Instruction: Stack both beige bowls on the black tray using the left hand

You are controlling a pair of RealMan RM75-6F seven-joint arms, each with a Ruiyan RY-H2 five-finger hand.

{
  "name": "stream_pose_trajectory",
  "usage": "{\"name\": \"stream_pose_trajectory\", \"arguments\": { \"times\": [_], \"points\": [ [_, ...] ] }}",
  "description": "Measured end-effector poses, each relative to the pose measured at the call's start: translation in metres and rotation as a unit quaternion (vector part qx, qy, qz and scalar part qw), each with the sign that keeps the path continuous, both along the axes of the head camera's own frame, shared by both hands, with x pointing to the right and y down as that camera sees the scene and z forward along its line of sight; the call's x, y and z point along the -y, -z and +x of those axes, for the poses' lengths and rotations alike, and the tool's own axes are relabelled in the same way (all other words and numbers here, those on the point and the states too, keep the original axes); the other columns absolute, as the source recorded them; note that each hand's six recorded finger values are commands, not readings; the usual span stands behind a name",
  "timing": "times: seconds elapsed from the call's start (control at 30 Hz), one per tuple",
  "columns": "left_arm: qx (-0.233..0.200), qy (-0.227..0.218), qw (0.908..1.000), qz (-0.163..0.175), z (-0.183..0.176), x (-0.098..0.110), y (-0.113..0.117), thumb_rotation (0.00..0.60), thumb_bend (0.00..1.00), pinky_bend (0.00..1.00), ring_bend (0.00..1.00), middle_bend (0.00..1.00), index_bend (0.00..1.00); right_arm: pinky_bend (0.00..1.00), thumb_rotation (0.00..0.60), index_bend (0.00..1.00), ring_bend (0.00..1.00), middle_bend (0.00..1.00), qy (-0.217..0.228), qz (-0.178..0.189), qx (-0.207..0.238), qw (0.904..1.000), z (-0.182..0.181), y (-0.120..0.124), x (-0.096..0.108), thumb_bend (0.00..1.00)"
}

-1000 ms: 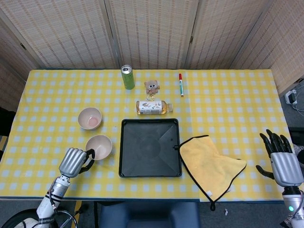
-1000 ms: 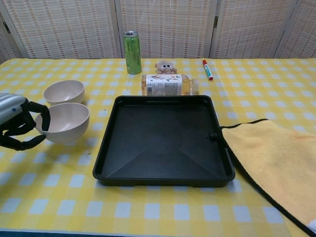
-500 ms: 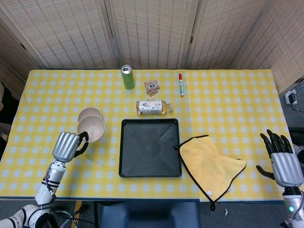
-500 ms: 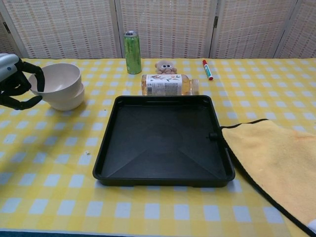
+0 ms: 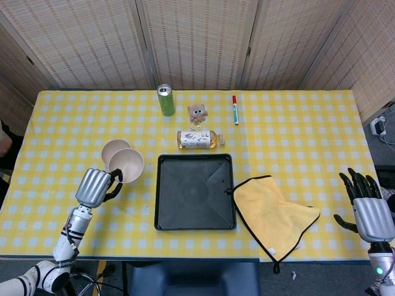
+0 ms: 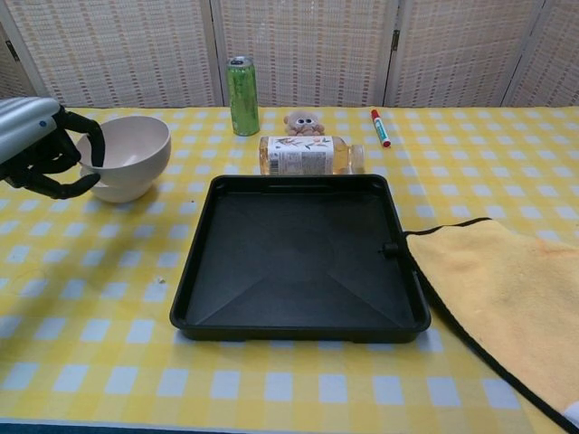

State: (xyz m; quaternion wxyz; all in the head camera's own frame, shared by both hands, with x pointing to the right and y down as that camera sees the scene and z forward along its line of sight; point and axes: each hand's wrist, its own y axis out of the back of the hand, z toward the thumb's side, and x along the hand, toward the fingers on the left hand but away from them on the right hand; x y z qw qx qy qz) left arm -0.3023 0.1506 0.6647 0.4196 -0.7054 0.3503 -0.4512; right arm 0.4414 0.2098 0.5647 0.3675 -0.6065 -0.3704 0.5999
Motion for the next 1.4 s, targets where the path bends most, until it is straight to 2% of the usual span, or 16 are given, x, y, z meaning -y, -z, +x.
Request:
{"name": "stream_pose_trajectory", "arguments": {
  "times": [0.47,0.87,1.03,1.1,1.3,1.4],
  "points": [
    [-0.051,-0.093,0.994,-0.026,0.106,-0.011,-0.008,0.6,0.44,1.0,1.0,1.0,0.61,0.0,0.6,0.0,0.0,0.0,0.009,-0.011,0.01,0.9999,-0.001,0.002,-0.006,0.21],
    [-0.066,-0.118,0.9879,-0.076,0.15,-0.032,-0.033,0.6,0.44,1.0,1.0,1.0,0.6,0.0,0.6,0.0,0.0,0.0,0.004,-0.011,0.009,0.9999,0.002,0.003,-0.008,0.21],
    [-0.062,-0.124,0.9865,-0.087,0.158,-0.037,-0.046,0.6,0.45,1.0,1.0,1.0,0.57,0.0,0.6,0.0,0.0,0.0,0.004,-0.011,0.01,0.9999,0.003,0.003,-0.008,0.21],
    [-0.06,-0.123,0.9865,-0.09,0.158,-0.037,-0.052,0.6,0.44,1.0,1.0,1.0,0.51,0.0,0.6,0.0,0.0,0.0,0.005,-0.014,0.01,0.9998,0.003,0.003,-0.007,0.21],
    [-0.073,-0.119,0.9863,-0.088,0.161,-0.037,-0.052,0.6,0.33,1.0,1.0,1.0,0.2,0.0,0.6,0.0,0.0,0.0,0.004,-0.012,0.013,0.9998,0.005,0.004,-0.006,0.21],
    [-0.077,-0.121,0.9859,-0.085,0.161,-0.038,-0.047,0.6,0.32,1.0,1.0,1.0,0.12,0.0,0.6,0.0,0.0,0.0,0.004,-0.009,0.014,0.9998,0.005,0.006,-0.007,0.21]
  ]
}}
